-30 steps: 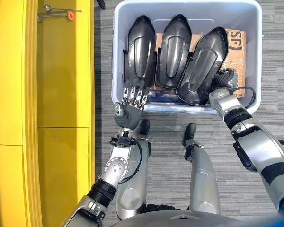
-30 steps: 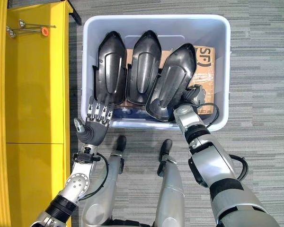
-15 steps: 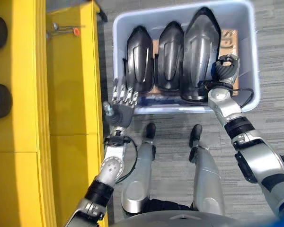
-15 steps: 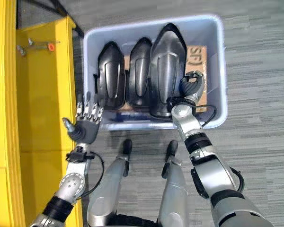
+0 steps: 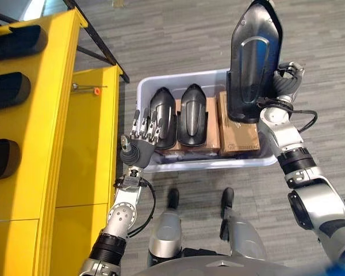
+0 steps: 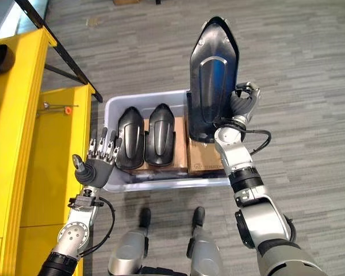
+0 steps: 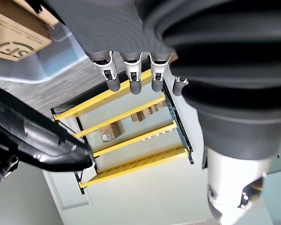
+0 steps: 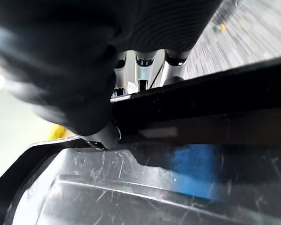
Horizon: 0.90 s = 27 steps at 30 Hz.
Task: Move parts from the plastic box to the shelf.
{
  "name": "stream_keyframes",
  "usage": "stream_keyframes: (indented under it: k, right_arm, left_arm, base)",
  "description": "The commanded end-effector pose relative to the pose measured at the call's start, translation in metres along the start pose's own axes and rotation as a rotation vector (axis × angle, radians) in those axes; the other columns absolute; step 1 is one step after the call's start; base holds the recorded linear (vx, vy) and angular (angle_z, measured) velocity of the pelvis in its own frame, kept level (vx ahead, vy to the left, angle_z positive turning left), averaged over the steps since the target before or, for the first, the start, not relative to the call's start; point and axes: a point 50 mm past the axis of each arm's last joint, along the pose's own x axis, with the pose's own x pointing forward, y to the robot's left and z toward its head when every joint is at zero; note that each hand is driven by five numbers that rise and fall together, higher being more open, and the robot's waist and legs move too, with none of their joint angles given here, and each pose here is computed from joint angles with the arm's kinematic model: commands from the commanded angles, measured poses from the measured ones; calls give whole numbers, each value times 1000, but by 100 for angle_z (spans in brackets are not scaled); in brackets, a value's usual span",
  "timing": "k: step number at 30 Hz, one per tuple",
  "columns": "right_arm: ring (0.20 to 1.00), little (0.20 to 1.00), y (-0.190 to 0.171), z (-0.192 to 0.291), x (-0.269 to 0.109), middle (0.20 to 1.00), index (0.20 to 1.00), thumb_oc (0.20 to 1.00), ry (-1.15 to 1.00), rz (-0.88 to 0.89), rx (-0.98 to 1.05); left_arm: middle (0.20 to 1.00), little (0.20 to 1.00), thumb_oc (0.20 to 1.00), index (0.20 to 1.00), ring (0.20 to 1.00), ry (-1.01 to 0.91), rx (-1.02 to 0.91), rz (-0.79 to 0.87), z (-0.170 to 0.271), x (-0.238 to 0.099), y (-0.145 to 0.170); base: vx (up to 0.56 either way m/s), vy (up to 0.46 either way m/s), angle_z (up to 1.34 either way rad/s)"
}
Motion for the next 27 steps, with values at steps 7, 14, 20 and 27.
stream_keyframes:
  k: [7,14,20,27]
  right_arm:
    - [200,200,58,-28,-75,200,200,200,191,479,216]
    - [200,200,64,-40,-103,200,200,200,242,542,214]
    - [200,200,49,-51,-101,200,200,200,234,585,169]
    - [200,200,50,-59,-119,200,200,200,292,644,234]
  left_arm:
    - [1000,1000,1000,1000,1000,-29,138,71,15,-4,-11]
    - [1000,1000,1000,1000,1000,33,83,142,7,-22,3]
    - [1000,1000,1000,1000,1000,50,75,104,-4,-18,1]
    - [1000,1000,1000,1000,1000,56,163,149,5,-19,2]
  base:
    - [87,-208,8]
    - [-11,-84,41]
    - [-186,122,95]
    - [-96,284,46]
